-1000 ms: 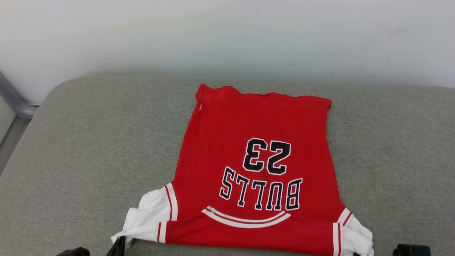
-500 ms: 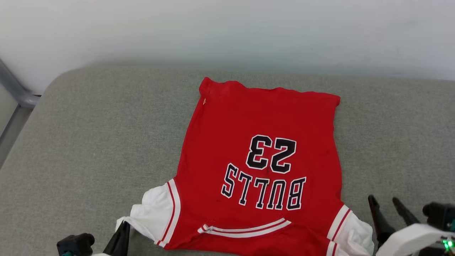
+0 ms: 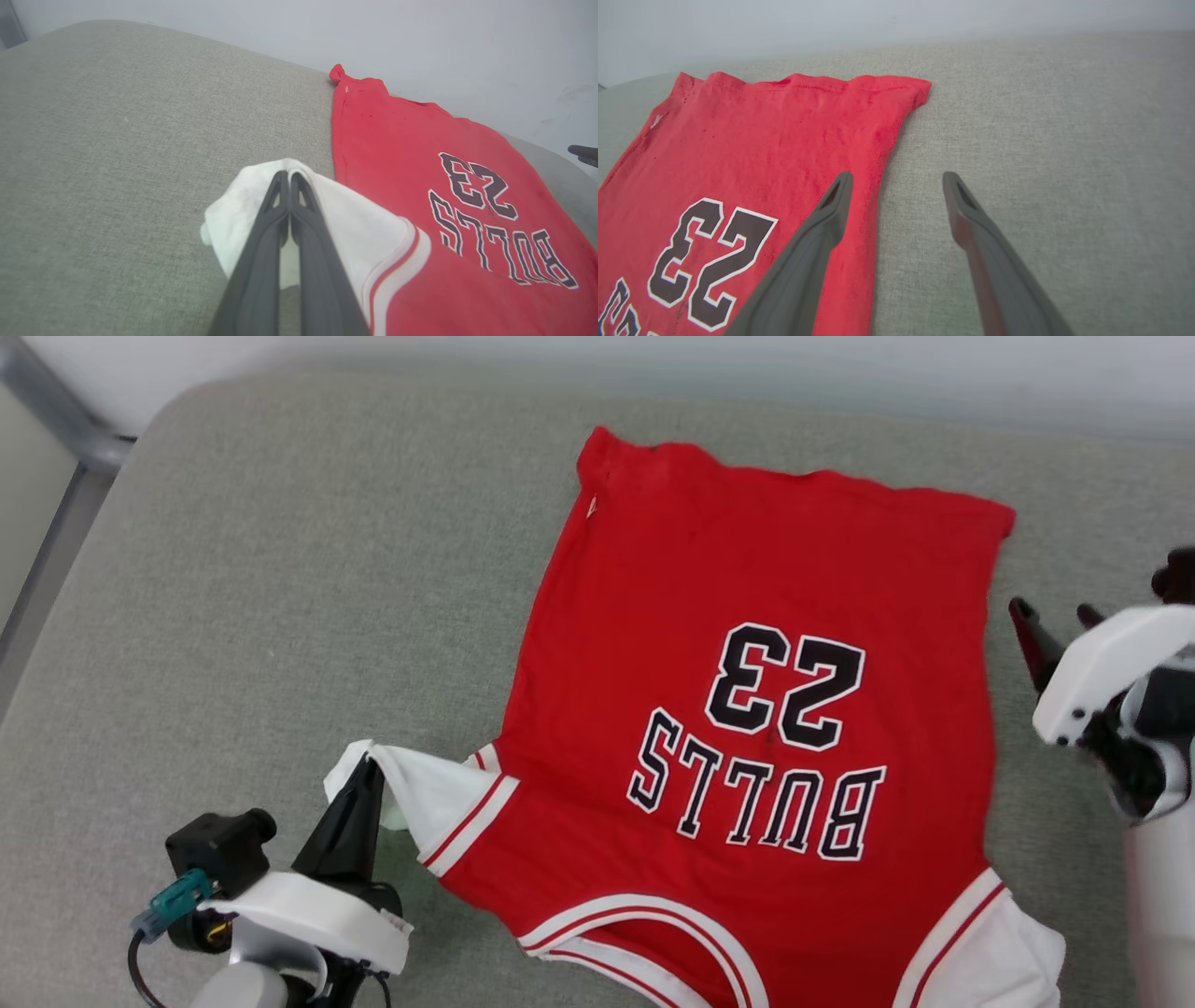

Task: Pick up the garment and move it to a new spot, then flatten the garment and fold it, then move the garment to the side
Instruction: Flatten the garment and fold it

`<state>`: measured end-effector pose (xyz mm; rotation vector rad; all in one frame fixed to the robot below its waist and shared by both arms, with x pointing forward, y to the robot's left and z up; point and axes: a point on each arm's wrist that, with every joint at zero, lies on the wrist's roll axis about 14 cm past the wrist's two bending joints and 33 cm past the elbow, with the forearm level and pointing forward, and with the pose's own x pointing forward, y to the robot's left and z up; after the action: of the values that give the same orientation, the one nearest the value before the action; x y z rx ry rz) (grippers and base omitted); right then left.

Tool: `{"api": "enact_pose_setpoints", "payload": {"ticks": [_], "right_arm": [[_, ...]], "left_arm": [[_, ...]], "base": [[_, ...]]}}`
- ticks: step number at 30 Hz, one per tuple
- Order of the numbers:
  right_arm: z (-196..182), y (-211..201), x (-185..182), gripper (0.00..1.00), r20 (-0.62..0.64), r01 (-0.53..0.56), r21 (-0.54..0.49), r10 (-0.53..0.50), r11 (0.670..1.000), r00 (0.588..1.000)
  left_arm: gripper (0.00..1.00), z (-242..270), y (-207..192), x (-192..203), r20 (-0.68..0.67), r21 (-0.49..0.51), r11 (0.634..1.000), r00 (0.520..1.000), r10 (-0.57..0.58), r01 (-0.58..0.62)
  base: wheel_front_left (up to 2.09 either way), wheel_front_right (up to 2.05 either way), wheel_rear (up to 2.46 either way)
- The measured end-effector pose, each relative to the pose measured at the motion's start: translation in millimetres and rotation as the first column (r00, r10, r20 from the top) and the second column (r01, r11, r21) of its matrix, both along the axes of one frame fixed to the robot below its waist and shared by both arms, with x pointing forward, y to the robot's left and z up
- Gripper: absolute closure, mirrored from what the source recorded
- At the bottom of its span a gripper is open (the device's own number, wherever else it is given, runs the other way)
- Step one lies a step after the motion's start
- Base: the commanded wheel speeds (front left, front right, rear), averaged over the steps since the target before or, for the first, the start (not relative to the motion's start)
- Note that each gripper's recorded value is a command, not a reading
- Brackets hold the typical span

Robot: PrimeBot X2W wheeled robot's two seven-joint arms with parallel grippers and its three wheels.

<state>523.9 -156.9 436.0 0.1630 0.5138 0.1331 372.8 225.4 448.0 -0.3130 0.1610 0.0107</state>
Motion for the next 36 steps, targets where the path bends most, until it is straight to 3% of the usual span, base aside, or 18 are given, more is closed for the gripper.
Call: {"api": "enact_pose_setpoints", "payload": {"ticks": [7,13,15,19,20,21,22,26,36], "right_arm": [[-21.7,19.1,54.7,0.0,-0.215,-0.075,-0.066,0.059,0.995,0.975],[-41.1,32.1,87.0,0.0,-0.315,-0.087,-0.082,0.057,0.993,0.947],[-69.9,37.3,87.7,0.0,-0.408,-0.087,-0.074,0.049,0.993,0.912],[-90.7,43.8,76.6,0.0,-0.527,-0.099,-0.05,0.058,0.994,0.848],[-93.2,43.0,74.8,0.07,-0.543,-0.09,-0.04,0.054,0.995,0.838],[-95.1,42.8,73.2,0.58,-0.557,-0.086,-0.034,0.052,0.996,0.829],[-96.0,43.0,72.9,1.0,-0.561,-0.088,-0.039,0.051,0.995,0.826],[-94.3,43.8,71.0,1.0,-0.56,-0.096,-0.056,0.049,0.994,0.827],[-45.5,33.6,68.0,1.0,-0.458,-0.138,-0.15,0.055,0.979,0.888]], "left_arm": [[1.0,-3.1,0.2,13.9,0.007,0.007,1.0,1.0,-0.012,0.012],[1.0,-8.8,3.7,24.9,0.002,0.017,1.0,1.0,-0.012,0.012],[1.0,-13.6,6.0,27.4,-0.007,0.02,1.0,1.0,-0.007,0.007],[1.0,-17.5,9.8,25.4,-0.018,0.022,1.0,1.0,0.002,-0.002],[1.0,-18.3,10.4,25.3,-0.02,0.022,1.0,1.0,0.003,-0.002],[1.0,-19.0,10.8,25.4,-0.022,0.022,1.0,1.0,0.003,-0.003],[1.0,-19.4,11.1,25.5,-0.023,0.022,1.0,1.0,0.004,-0.003],[1.0,-20.9,11.8,24.5,-0.027,0.02,1.0,1.0,0.009,-0.009],[1.0,-9.3,10.7,7.7,-0.002,0.012,1.0,1.0,0.014,-0.014]], "base": [[0.0,0.0,0.0],[0.0,0.0,0.0],[0.0,0.0,0.0],[0.0,0.0,0.0],[0.0,0.0,0.0],[0.0,0.0,0.0],[0.0,0.0,0.0],[0.0,0.0,0.0],[0.0,0.0,0.0]]}}
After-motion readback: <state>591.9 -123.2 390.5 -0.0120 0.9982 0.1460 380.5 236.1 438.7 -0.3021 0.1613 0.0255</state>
